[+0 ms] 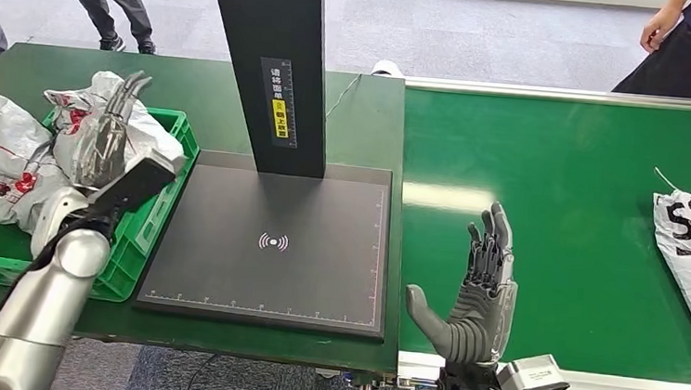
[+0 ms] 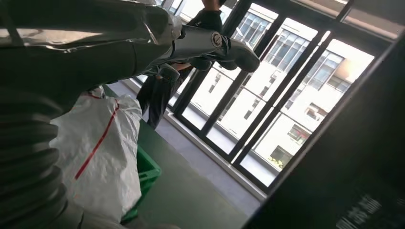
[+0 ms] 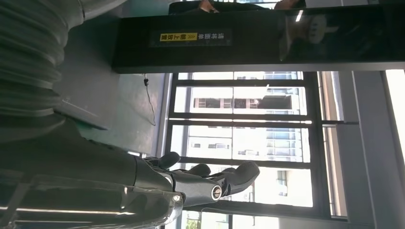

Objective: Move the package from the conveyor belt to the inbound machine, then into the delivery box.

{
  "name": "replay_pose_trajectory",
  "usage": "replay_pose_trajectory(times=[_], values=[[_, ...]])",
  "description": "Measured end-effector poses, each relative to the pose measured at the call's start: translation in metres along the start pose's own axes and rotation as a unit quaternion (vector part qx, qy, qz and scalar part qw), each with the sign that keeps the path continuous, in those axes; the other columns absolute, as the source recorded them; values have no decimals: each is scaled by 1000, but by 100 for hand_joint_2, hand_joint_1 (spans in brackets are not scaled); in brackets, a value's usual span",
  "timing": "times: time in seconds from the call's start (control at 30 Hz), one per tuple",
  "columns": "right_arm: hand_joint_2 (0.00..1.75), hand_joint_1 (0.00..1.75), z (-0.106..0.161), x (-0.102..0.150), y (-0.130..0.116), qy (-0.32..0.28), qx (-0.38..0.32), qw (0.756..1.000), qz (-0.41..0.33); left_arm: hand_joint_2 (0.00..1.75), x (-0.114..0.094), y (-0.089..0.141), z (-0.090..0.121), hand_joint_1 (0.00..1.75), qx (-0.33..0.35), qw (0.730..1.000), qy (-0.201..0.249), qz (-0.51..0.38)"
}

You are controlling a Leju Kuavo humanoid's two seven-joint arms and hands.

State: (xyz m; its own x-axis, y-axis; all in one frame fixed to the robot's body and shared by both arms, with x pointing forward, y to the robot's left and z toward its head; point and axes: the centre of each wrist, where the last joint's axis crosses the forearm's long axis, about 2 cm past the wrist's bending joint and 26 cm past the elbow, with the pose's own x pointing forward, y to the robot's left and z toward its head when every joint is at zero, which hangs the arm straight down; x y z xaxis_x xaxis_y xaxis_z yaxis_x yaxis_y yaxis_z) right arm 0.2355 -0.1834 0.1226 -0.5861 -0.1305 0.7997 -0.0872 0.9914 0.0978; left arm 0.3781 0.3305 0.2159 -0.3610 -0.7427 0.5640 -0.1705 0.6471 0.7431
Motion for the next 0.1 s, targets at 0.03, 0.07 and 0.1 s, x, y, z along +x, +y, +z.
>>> replay_pose_trajectory(times=[0.03,0.07,0.1], values=[[175,0,1,0,-1,1,-2,1000,2,175,5,-7,7,0,1,1000,-10,7],[175,0,3,0,-1,2,-3,1000,5,175,10,-14,14,0,3,1000,-20,16],[175,0,3,1,-2,3,-3,1000,6,175,13,-18,18,0,4,999,-25,20]])
